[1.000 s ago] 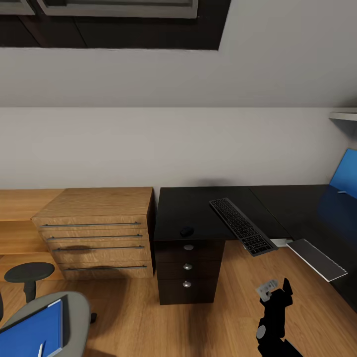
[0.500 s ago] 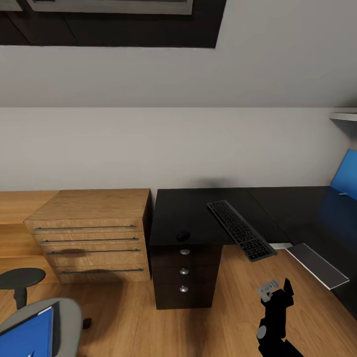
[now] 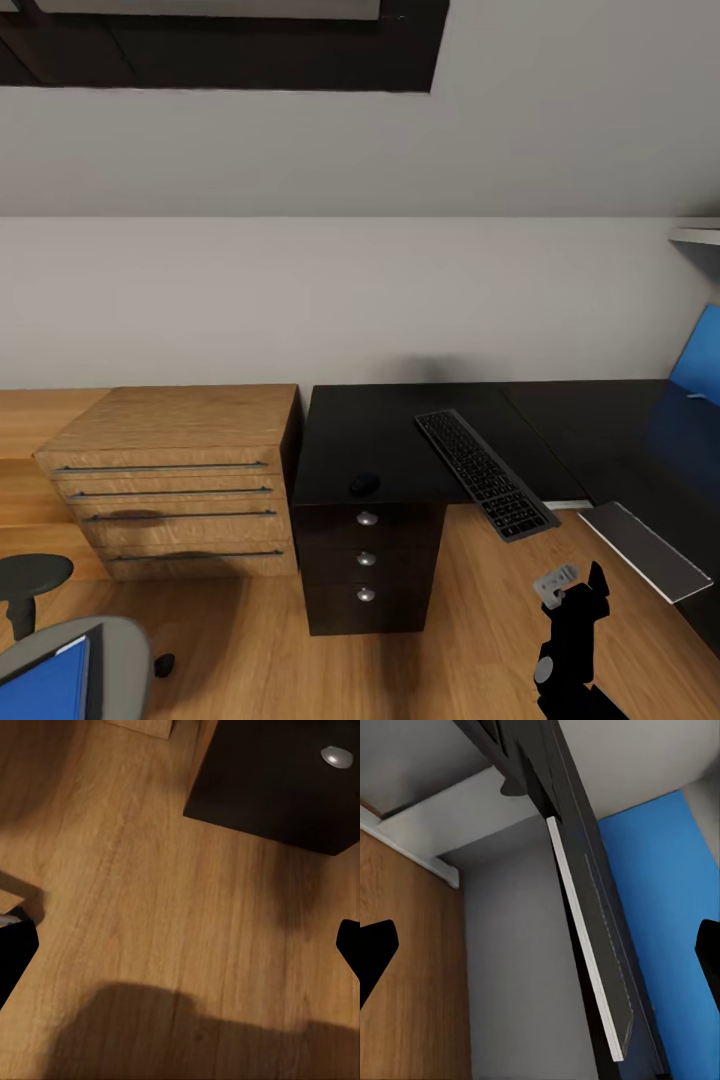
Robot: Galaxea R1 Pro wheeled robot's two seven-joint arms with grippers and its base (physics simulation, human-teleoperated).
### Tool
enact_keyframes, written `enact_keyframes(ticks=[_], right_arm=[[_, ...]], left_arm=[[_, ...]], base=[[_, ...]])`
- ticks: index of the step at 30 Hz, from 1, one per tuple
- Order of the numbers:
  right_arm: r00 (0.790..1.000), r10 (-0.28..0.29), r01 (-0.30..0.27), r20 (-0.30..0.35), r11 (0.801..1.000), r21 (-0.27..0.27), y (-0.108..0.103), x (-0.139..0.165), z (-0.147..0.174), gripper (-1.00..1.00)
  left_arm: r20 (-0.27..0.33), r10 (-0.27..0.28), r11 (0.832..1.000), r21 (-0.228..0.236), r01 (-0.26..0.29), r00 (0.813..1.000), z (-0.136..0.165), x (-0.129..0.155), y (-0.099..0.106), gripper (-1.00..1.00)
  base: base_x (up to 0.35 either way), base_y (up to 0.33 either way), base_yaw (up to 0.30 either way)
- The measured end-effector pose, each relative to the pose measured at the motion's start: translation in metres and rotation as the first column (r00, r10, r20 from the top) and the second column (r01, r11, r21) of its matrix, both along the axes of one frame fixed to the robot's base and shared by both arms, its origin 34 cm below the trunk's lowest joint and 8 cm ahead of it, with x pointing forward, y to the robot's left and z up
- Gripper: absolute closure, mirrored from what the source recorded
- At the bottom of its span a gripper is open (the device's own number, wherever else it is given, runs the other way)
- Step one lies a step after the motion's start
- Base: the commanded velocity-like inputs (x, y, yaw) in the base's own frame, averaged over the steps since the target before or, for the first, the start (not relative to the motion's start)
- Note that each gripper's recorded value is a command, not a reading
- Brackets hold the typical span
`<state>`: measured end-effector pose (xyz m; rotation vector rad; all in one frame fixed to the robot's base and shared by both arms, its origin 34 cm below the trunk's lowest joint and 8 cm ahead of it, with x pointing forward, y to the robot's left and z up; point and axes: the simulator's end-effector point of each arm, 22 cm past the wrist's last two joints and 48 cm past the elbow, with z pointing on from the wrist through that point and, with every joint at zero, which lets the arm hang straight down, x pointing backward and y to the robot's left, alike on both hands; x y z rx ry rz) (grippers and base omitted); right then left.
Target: In the bedroom, organize the workspace by keeping the computer under the desk, ensuring the monitor is on the desk, placing the keyboard on the desk next to the monitor, placing the mouse on the desk next to the keyboard, moving the folder from the swivel chair onto the desk next to the mouse, stacking the notebook on top of the folder with the pen on top of the notebook, and positioning the swivel chair next to the desk.
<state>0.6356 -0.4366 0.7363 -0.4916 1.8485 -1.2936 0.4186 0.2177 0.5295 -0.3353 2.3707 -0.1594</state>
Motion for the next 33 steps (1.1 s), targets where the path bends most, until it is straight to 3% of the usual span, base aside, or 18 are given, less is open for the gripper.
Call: enact_keyframes(ticks=[16,33], right_arm=[[1.000,-0.001,0.001,-0.013,1.000,0.000,-0.0018,-0.0019,-0.0032,-1.00],[1.000,0.002,-0.002,-0.016,1.000,-0.003,-0.0016,-0.0019,-0.0036,-1.00]], left_arm=[[0.000,0.000,1.000,0.000,0.000,1.000,0.0000,0.0000,0.0000,-1.00],[0.000,0.000,1.000,0.000,0.000,1.000,-0.0001,-0.0006,0.0001,-1.00]], base=[[0.003,-0.001,0.000],[0.089,-0.040,0.000]])
